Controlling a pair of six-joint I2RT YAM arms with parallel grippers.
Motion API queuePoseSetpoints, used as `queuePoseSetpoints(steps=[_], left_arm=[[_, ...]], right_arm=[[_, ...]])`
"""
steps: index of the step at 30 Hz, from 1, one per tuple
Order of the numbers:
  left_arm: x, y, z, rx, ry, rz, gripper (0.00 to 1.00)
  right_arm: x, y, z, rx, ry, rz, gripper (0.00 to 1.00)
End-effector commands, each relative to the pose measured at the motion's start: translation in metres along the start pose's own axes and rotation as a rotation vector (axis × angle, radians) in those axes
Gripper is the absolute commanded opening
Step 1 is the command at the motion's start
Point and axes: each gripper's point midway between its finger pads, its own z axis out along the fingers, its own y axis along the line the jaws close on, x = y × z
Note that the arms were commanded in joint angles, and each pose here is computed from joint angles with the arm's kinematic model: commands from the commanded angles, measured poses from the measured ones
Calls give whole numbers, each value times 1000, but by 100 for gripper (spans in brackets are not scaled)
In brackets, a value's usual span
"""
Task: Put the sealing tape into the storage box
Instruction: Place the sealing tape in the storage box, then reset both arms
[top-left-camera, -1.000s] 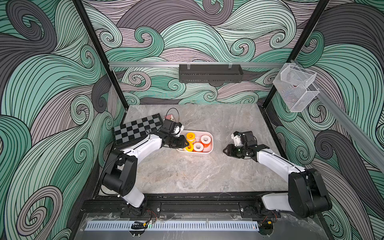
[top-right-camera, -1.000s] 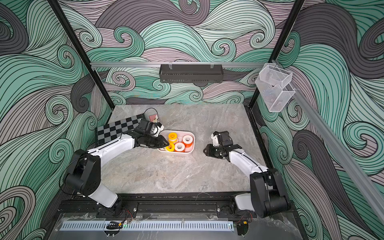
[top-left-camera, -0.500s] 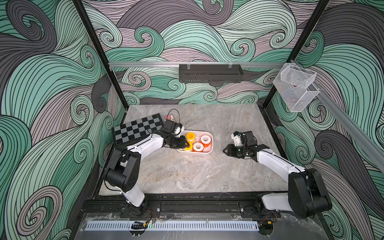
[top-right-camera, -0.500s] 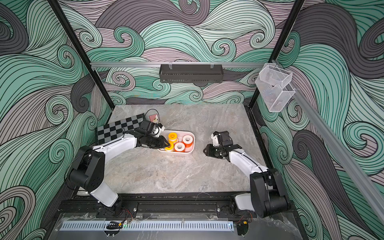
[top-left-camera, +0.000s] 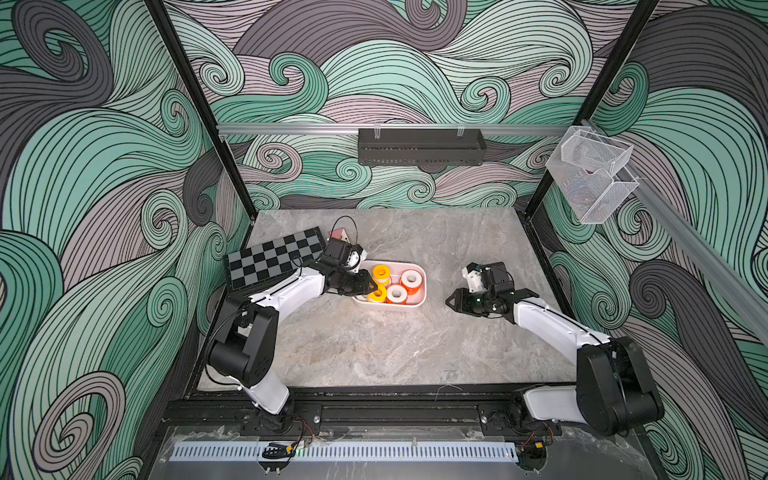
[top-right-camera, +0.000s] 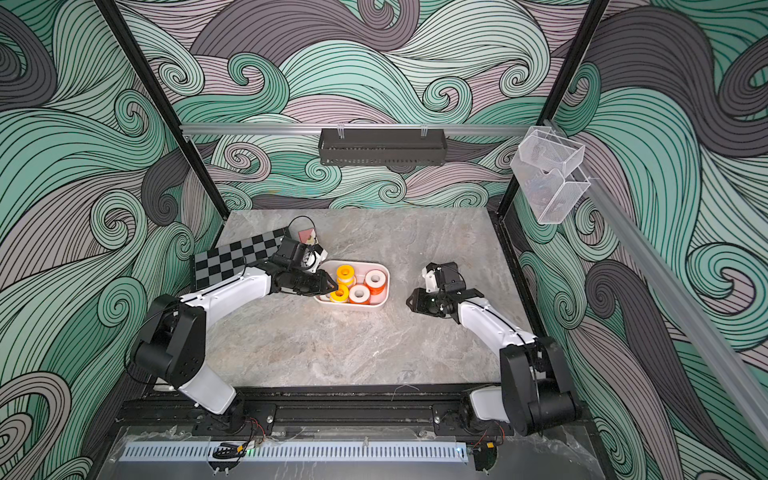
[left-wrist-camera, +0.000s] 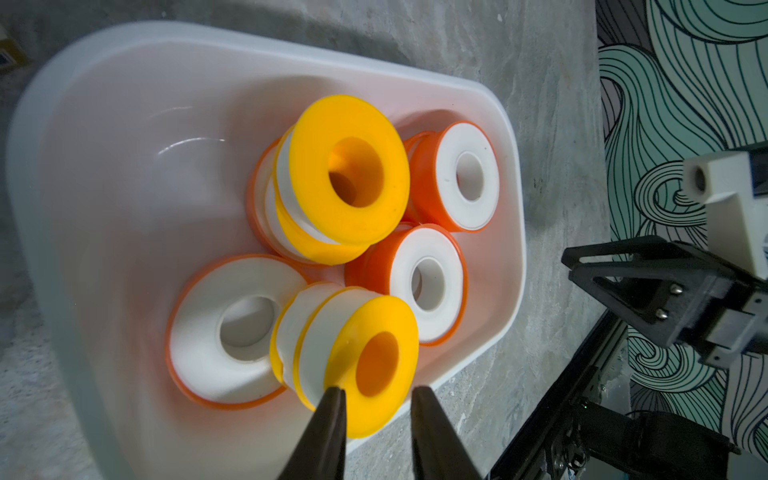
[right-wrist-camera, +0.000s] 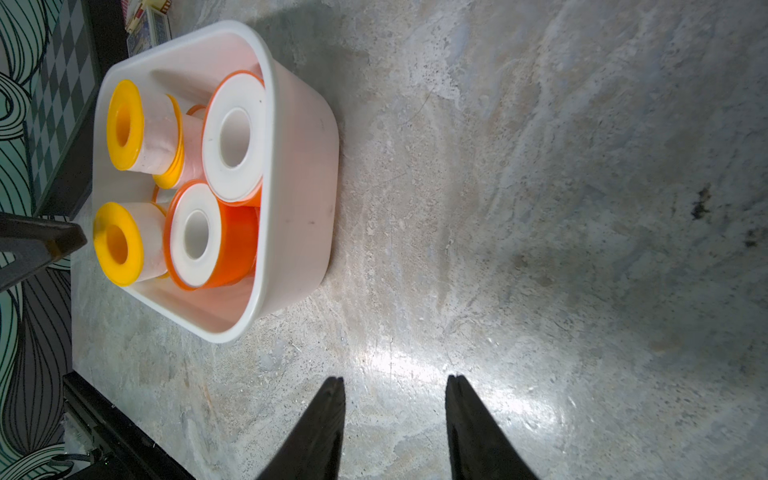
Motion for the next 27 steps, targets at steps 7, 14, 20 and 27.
queuePoseSetpoints(steps=[7,14,20,27], left_arm=[[-8,-16,-16,54,-46,23,32],[-6,-10,-26,7,-93,26,32],[-11,-12,-70,-48,-312,112,36],[-4,-13,-73,-24,-353,120,36]], right_arm=[[1,5,-5,-15,-13,-15,44],[0,6,-7,-16,-23,-22,44],[-4,7,-11,-12,-51,-33,44],[-6,10,-16,-26,-76,-46,44]])
